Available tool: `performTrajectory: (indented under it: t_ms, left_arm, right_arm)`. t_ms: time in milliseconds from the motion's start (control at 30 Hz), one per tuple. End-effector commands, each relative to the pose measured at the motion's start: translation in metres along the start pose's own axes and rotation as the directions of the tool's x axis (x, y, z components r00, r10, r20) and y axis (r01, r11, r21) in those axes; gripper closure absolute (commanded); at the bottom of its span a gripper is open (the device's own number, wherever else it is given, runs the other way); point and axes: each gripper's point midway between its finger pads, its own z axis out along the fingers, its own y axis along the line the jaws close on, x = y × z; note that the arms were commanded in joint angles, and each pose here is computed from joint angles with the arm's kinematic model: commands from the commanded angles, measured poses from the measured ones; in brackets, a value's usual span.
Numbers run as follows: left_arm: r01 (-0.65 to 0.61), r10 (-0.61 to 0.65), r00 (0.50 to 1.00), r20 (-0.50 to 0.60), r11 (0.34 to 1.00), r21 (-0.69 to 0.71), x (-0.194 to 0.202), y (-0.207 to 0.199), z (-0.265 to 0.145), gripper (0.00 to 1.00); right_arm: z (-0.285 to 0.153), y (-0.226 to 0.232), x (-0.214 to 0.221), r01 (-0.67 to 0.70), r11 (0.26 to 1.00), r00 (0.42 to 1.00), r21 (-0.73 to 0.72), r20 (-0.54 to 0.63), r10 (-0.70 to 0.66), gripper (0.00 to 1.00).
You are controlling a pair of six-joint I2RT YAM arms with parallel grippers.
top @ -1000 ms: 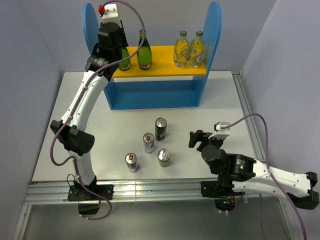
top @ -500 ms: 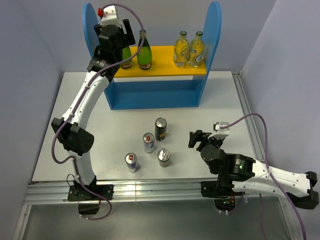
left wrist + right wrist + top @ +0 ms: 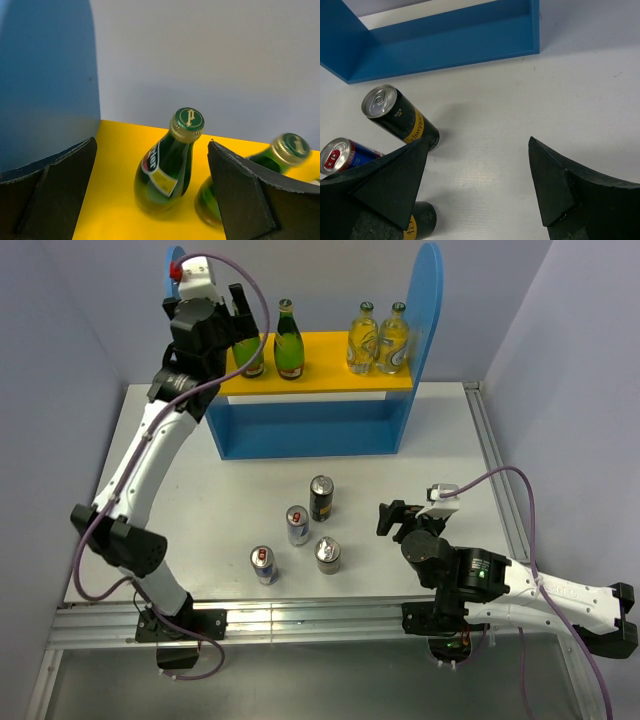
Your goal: Place and organize the beverage onto the shelf
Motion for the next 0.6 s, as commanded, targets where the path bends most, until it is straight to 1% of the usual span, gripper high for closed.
performTrajectory:
  t_ms: [0,33,100,133,167,200,233,267,300,333,367,400,433,467,500,533,567]
  left_arm:
    - [0.048,-0.05,0.998,0.046,0.998,0.03,-0.037,0.006,-0.038,0.01]
    - [0.045,-0.047,0.998,0.034,0.998,0.045,-0.04,0.007,-0.049,0.01]
    - [0.039,-0.038,0.999,-0.012,0.997,0.069,-0.034,0.005,-0.062,0.01]
    - [0.042,-0.036,0.996,-0.077,0.996,0.078,-0.021,0.007,-0.077,0.01]
    - [0.049,-0.039,0.993,-0.107,0.995,0.091,-0.014,0.004,-0.088,0.01]
    - [0.071,-0.06,0.993,-0.104,0.992,0.1,-0.022,0.009,-0.11,0.01]
    - [0.071,-0.057,0.985,-0.166,0.994,0.078,0.012,0.014,-0.117,0.01]
    - [0.08,-0.062,0.982,-0.179,0.992,0.094,0.022,0.009,-0.132,0.01]
    - [0.114,-0.099,0.984,-0.146,0.988,0.104,0.012,0.017,-0.158,0.01]
    - [0.108,-0.087,0.973,-0.215,0.99,0.087,0.054,0.02,-0.168,0.01]
    - [0.107,-0.082,0.969,-0.232,0.99,0.094,0.069,0.016,-0.185,0.01]
    - [0.141,-0.117,0.969,-0.22,0.985,0.099,0.068,0.024,-0.204,0.01]
    - [0.164,-0.14,0.95,-0.281,0.984,0.064,0.106,0.028,-0.214,0.01]
    - [0.183,-0.148,0.939,-0.311,0.979,0.088,0.12,0.022,-0.229,0.02]
    - [0.251,-0.207,0.926,-0.317,0.963,0.102,0.122,0.023,-0.243,0.03]
    - [0.237,-0.187,0.916,-0.356,0.966,0.1,0.15,0.025,-0.251,0.04]
    - [0.225,-0.168,0.909,-0.381,0.968,0.11,0.162,0.022,-0.264,0.05]
  right_arm:
    - [0.001,0.001,-0.006,-0.033,0.999,0.999,0.012,0.027,0.033,0.12]
    - [0.001,0.001,-0.006,-0.033,0.999,0.999,0.012,0.027,0.033,0.12]
    - [0.001,0.0,-0.006,-0.034,0.999,0.999,0.017,0.028,0.033,0.12]
    - [0.001,-0.001,-0.006,-0.04,0.999,0.999,0.02,0.03,0.04,0.12]
    - [0.001,-0.001,-0.006,-0.042,0.999,0.999,0.021,0.029,0.041,0.12]
    - [0.001,-0.001,-0.006,-0.043,0.999,0.999,0.02,0.03,0.043,0.12]
    - [0.0,-0.001,-0.006,-0.045,0.999,0.999,0.019,0.03,0.044,0.12]
    - [0.0,-0.001,-0.006,-0.046,0.999,0.999,0.016,0.029,0.045,0.12]
    - [0.0,0.0,-0.006,-0.044,0.999,0.999,0.013,0.028,0.043,0.12]
    - [0.0,0.0,-0.006,-0.043,0.999,0.999,0.01,0.027,0.043,0.12]
    - [0.0,0.0,-0.006,-0.043,0.999,0.999,0.009,0.026,0.043,0.12]
    - [0.0,0.001,-0.005,-0.039,0.999,0.999,0.008,0.023,0.039,0.12]
    - [0.0,0.002,-0.005,-0.043,0.999,0.999,0.002,0.02,0.043,0.12]
    - [0.0,0.003,-0.004,-0.038,0.999,0.999,-0.003,0.018,0.038,0.12]
    - [0.001,0.004,-0.004,-0.03,1.0,0.999,-0.004,0.018,0.03,0.12]
    - [0.001,0.005,-0.003,-0.03,1.0,0.999,-0.01,0.015,0.03,0.12]
    - [0.001,0.007,-0.003,-0.028,1.0,1.0,-0.011,0.014,0.028,0.12]
